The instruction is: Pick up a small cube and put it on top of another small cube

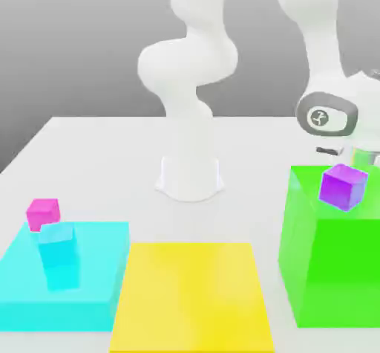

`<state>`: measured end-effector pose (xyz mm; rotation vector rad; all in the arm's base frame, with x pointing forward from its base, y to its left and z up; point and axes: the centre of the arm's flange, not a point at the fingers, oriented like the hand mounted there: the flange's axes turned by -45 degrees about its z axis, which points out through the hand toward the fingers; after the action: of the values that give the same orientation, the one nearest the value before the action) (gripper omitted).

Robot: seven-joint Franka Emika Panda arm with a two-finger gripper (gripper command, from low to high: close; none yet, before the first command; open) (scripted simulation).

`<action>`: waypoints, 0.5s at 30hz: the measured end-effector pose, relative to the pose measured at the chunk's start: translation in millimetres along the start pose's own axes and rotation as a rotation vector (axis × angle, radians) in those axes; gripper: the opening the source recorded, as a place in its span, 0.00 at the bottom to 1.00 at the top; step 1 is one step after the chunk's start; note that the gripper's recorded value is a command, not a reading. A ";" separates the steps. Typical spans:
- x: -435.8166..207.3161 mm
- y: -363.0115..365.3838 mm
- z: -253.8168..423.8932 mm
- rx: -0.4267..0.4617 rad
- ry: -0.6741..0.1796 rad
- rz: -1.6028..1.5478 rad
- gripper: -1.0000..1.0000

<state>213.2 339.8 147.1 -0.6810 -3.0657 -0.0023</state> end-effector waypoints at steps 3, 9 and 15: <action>0.1 -0.7 9.9 0.001 0.000 0.000 0.00; 0.1 -0.6 5.7 0.003 -0.001 -0.001 0.00; -9.3 6.7 -51.9 -0.022 0.002 0.047 0.00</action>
<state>224.5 341.8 199.0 -0.7542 -3.0513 -0.0363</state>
